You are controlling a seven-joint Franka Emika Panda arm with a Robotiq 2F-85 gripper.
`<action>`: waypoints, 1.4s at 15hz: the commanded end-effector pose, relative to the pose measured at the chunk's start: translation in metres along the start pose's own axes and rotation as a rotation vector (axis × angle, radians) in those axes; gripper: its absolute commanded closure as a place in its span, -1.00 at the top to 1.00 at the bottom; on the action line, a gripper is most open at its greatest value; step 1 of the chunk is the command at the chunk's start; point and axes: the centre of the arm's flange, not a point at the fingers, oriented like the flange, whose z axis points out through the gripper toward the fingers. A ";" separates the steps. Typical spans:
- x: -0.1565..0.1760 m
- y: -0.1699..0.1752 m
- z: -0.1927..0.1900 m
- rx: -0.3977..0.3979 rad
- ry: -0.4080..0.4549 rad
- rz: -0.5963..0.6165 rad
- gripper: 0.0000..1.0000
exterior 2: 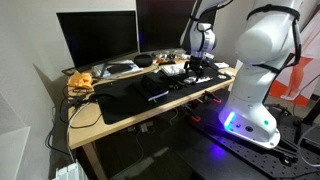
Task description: Move the white object near the mouse to the left
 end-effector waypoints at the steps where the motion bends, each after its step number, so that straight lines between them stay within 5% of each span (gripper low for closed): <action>1: -0.011 -0.019 -0.029 -0.029 0.008 -0.024 1.00; 21: -0.086 -0.059 -0.117 -0.054 0.012 -0.124 1.00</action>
